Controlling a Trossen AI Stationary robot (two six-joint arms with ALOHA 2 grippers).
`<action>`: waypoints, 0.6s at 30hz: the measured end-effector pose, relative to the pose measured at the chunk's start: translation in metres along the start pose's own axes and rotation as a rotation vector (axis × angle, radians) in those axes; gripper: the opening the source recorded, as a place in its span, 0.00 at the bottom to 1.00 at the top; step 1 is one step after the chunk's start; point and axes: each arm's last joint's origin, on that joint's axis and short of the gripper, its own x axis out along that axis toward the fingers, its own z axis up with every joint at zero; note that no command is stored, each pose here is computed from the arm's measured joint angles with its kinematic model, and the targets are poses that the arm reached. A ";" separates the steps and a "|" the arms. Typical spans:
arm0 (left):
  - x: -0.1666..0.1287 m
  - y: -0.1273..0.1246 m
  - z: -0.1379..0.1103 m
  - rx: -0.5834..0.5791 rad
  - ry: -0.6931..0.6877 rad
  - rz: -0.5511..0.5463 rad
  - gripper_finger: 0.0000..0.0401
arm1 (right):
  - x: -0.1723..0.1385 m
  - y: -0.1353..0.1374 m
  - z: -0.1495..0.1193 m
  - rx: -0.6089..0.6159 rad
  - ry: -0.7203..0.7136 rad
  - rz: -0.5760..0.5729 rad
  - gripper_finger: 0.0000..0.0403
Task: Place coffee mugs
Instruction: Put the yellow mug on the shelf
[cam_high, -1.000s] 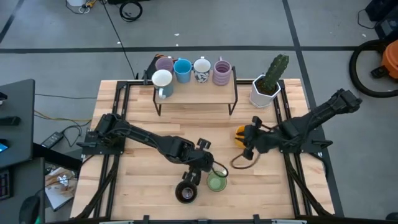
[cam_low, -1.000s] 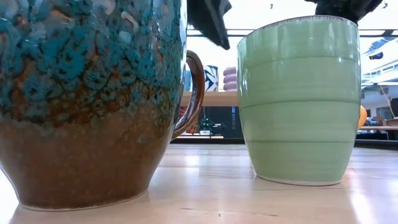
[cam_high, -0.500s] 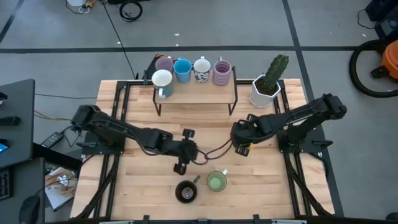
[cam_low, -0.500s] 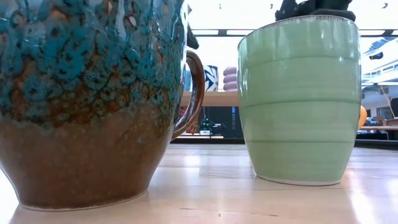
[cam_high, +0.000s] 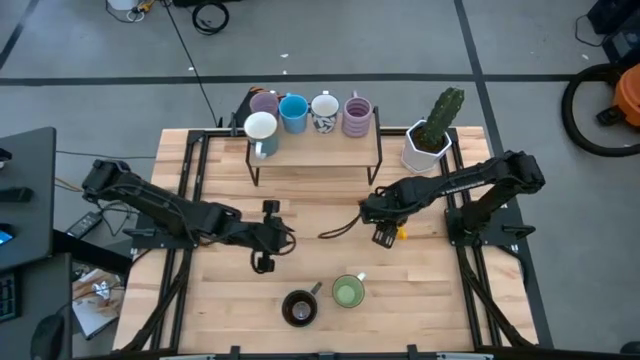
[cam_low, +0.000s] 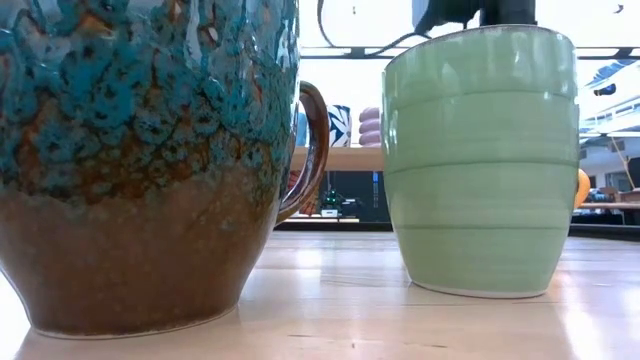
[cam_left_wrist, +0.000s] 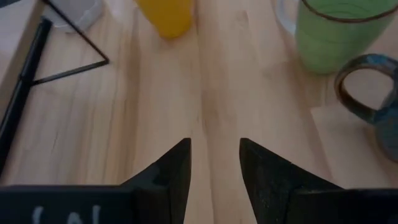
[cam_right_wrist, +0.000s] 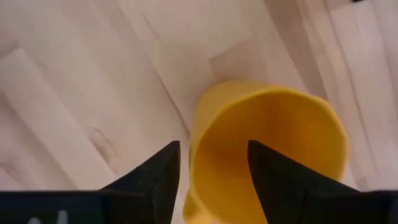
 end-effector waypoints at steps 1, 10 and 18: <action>-0.002 0.001 -0.004 -0.006 -0.007 0.010 0.35 | 0.002 -0.001 0.002 0.006 0.006 -0.005 0.46; -0.009 0.003 -0.026 -0.071 -0.126 0.026 0.35 | 0.011 -0.001 0.009 0.035 0.037 0.017 0.27; 0.002 -0.003 -0.047 -0.147 -0.202 0.020 0.35 | 0.011 -0.001 0.012 0.068 0.022 0.045 0.05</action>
